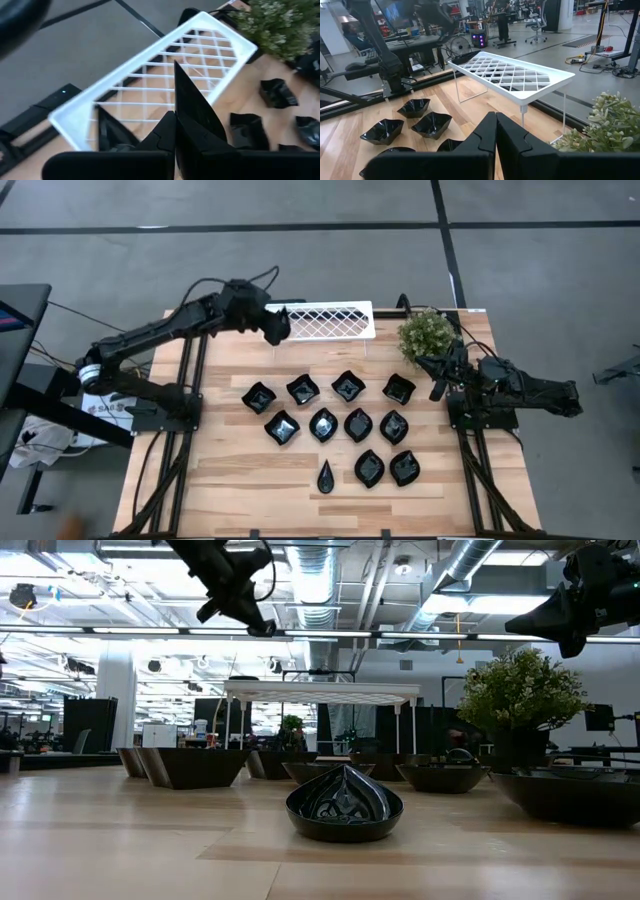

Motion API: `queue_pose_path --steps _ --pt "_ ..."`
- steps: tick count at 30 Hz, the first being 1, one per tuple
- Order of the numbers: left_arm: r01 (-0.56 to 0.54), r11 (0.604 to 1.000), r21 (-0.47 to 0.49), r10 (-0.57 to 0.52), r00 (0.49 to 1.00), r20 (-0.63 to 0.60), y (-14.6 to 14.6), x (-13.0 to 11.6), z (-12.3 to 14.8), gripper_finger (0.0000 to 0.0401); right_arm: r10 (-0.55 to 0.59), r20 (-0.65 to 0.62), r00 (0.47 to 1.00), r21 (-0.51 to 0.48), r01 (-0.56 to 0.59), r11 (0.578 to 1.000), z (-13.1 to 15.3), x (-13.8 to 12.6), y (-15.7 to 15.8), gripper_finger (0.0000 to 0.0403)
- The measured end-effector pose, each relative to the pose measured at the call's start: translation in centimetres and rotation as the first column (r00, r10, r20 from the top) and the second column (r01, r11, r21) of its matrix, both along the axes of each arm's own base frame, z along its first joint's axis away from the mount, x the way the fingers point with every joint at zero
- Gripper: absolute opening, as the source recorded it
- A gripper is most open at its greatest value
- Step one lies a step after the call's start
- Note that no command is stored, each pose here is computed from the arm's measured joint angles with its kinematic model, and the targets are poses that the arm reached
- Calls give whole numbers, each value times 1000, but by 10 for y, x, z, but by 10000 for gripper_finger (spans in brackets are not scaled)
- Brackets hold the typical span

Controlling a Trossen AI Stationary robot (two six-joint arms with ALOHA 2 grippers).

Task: Pick & Place Mini shaped plates
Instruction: Stack the black drop-shaped plate on top of the black drop-shaped plates on the shelf

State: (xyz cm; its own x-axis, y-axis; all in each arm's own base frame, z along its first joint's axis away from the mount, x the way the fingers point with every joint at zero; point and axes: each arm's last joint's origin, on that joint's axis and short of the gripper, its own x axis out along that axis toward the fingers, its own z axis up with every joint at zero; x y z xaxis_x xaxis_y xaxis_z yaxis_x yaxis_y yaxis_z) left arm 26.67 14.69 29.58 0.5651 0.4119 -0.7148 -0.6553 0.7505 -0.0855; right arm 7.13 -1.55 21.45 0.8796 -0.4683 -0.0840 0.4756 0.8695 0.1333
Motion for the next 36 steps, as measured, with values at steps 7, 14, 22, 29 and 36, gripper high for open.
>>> queue_pose_path --steps 7,14,22,29,36 --pt "89 996 -16 -89 996 7 23 -14 0 6 0 0 1000 0 0 1000 0 0 0 1" --pt "106 992 -68 -104 994 30 42 -28 -3 6 0 0 1000 0 0 1000 0 0 0 1" --pt "83 983 -167 -85 996 -7 56 -34 -18 6 0 1 1000 0 0 1000 0 0 0 1" --pt "93 969 -231 -110 992 -63 65 -28 -41 6 -1 1 1000 1 1 1000 0 0 0 1" --pt "89 976 -199 -103 993 -59 78 -31 -36 6 0 2 1000 1 0 1000 0 0 0 1"
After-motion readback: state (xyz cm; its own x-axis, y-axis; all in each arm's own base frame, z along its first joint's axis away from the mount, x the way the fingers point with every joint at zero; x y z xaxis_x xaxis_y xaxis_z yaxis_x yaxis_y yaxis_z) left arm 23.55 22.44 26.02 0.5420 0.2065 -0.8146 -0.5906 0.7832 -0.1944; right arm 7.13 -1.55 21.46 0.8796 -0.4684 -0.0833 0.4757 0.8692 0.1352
